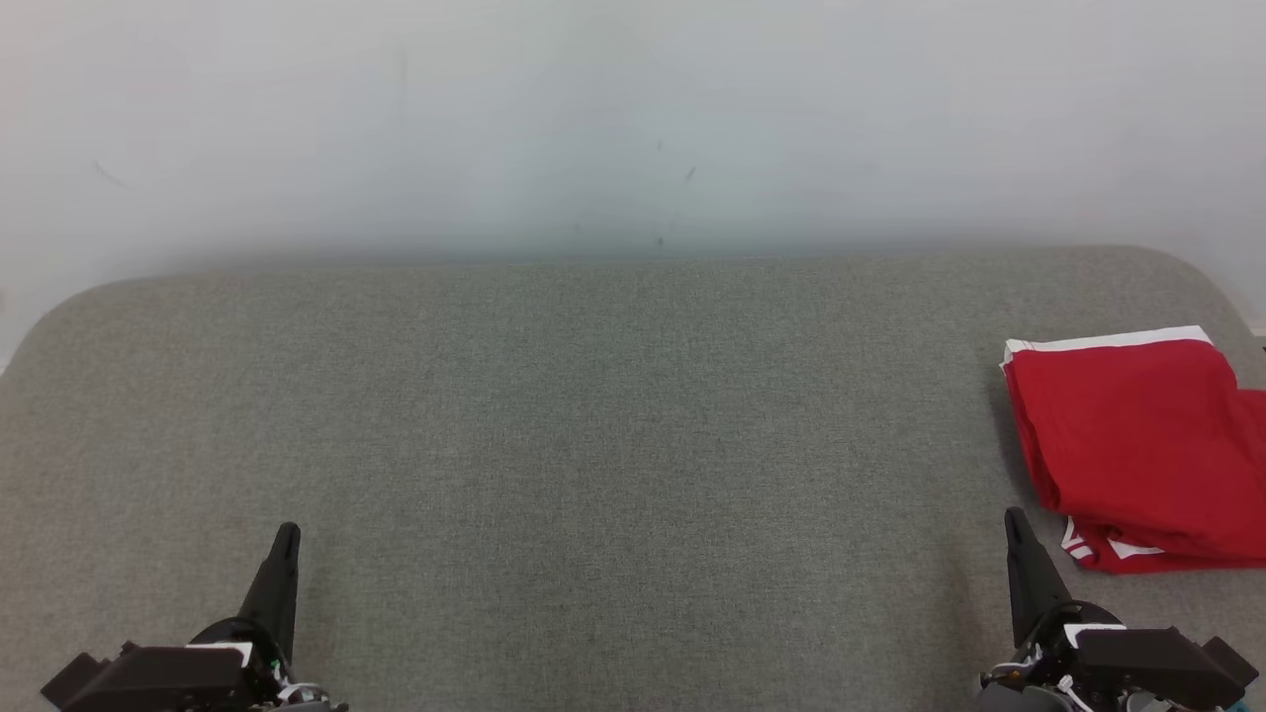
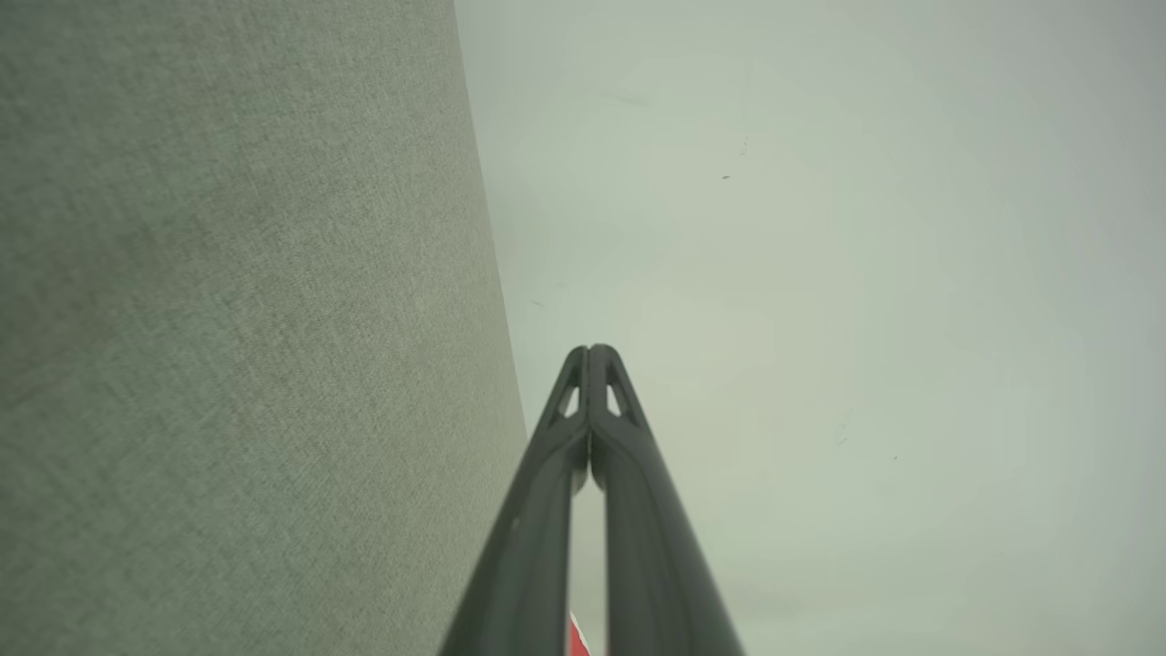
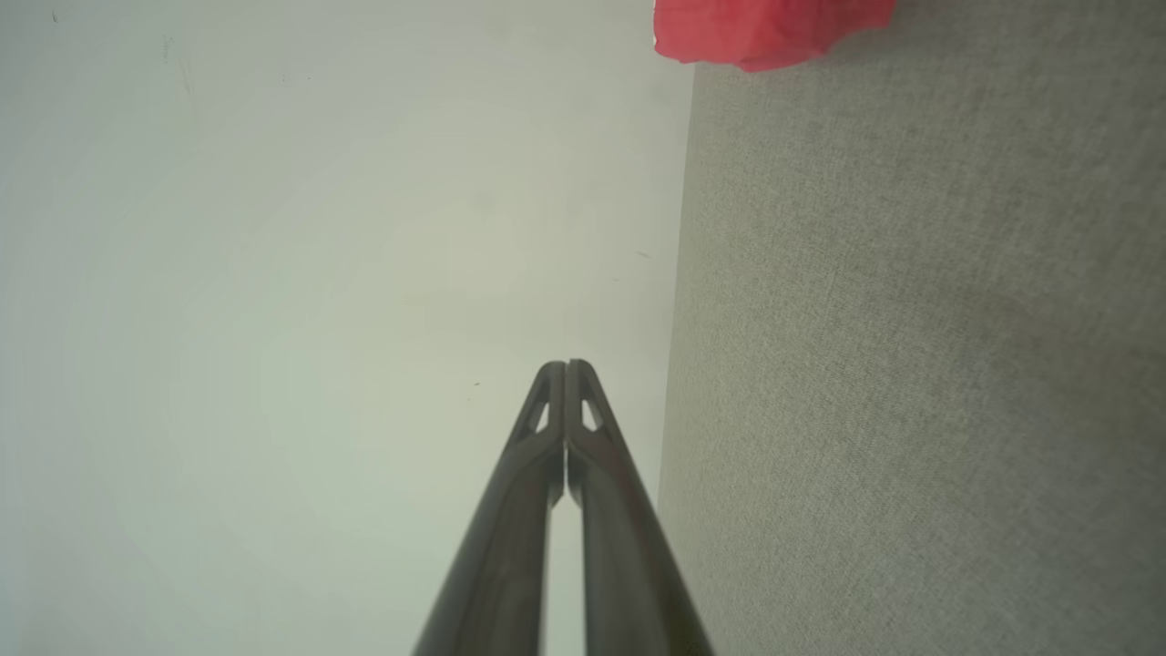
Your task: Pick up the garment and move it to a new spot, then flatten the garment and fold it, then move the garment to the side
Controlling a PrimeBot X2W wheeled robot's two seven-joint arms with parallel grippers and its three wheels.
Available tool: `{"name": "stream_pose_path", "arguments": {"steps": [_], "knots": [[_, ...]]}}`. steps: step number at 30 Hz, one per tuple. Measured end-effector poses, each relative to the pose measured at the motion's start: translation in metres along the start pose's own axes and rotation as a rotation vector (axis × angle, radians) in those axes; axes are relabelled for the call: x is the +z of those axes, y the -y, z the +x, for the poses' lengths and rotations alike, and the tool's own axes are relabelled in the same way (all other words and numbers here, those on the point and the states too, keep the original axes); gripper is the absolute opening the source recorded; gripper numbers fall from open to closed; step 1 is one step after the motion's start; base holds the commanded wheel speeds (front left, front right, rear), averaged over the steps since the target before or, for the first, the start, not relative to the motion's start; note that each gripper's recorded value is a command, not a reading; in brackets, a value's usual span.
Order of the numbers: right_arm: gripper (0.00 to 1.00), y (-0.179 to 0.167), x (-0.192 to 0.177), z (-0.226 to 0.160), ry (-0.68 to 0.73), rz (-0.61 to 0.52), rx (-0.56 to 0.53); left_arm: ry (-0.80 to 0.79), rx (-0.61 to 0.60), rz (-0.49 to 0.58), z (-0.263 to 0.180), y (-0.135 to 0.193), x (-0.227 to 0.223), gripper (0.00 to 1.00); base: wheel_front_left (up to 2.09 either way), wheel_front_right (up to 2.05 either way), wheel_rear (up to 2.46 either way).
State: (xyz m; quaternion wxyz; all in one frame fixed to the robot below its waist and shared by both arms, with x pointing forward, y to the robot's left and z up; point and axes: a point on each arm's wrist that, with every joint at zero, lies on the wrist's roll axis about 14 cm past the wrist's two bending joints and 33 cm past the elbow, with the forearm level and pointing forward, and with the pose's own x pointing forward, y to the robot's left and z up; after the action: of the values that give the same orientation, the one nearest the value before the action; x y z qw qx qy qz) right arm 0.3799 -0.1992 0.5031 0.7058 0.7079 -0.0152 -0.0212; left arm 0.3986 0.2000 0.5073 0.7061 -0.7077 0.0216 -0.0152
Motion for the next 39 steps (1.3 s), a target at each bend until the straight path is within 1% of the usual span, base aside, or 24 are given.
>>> {"name": "stream_pose_path", "arguments": {"steps": [39], "knots": [[0.00, 0.0000, -0.0001, 0.0000, 0.000, 0.000, 0.000, 0.000, 0.000, 0.000, 0.0000, 0.0000, 0.0001, 0.00, 0.00, 0.00, 0.00]]}}
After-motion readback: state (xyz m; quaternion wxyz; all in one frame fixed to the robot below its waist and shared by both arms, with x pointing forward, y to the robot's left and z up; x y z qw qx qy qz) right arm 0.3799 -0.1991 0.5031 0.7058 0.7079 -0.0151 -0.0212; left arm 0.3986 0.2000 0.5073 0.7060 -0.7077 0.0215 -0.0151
